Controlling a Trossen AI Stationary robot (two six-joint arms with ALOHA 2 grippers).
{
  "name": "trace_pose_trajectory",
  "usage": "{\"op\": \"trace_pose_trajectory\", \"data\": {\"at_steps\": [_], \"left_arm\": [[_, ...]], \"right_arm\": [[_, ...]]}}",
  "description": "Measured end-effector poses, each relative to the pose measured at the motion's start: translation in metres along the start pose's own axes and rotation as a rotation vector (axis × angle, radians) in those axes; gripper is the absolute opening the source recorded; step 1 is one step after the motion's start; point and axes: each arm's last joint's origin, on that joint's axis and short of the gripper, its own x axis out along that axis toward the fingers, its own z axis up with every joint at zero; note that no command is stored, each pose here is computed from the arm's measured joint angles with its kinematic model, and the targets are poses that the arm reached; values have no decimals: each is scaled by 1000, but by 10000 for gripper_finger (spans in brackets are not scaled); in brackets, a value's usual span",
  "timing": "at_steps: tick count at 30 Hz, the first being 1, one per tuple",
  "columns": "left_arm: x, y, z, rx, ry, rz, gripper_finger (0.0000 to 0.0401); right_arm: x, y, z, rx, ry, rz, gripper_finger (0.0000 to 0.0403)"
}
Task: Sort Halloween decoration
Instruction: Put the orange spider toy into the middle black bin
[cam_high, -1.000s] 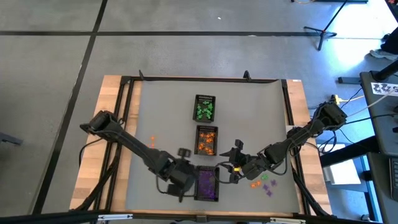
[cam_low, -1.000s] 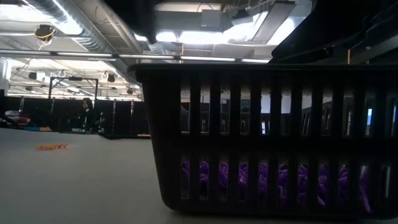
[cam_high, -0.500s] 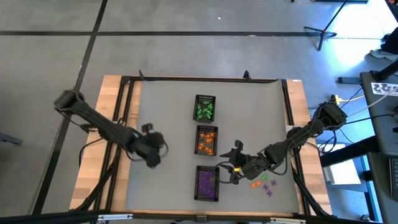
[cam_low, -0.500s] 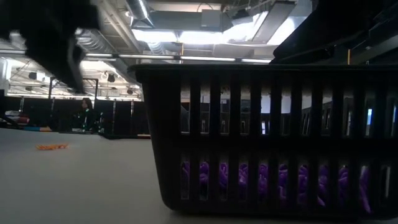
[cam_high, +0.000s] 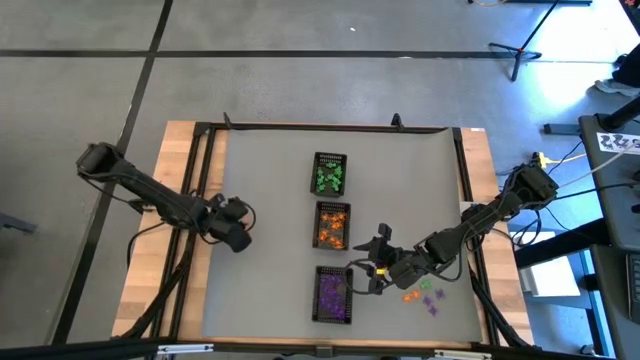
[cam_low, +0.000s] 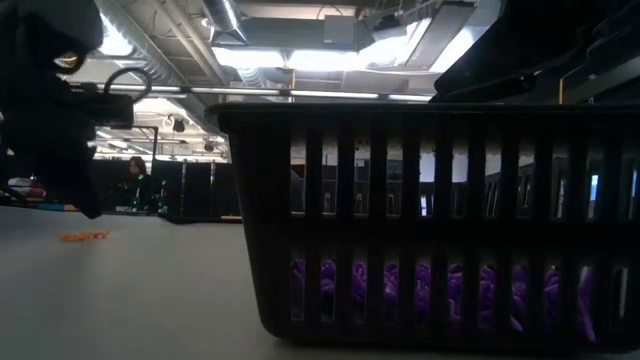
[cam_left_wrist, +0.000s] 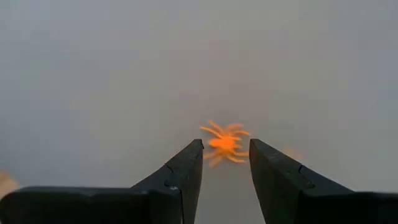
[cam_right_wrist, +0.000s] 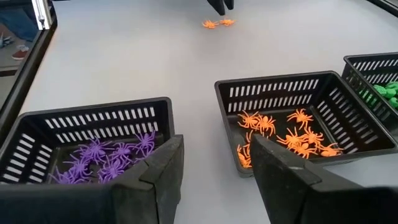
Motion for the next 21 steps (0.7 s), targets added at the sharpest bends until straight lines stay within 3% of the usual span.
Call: {"op": "trace_pose_trajectory", "data": {"at_steps": [7,14,21], "left_arm": [[19,2,2,-38,73,98,124],[29,-1,3,-38,132,118,117],[28,-3,4,16,122,85,21]], "right_arm": [[0,0,0,1,0,0,182],[0,0,0,0,1,-1,182],[0,0,0,0,1,0,182]]}}
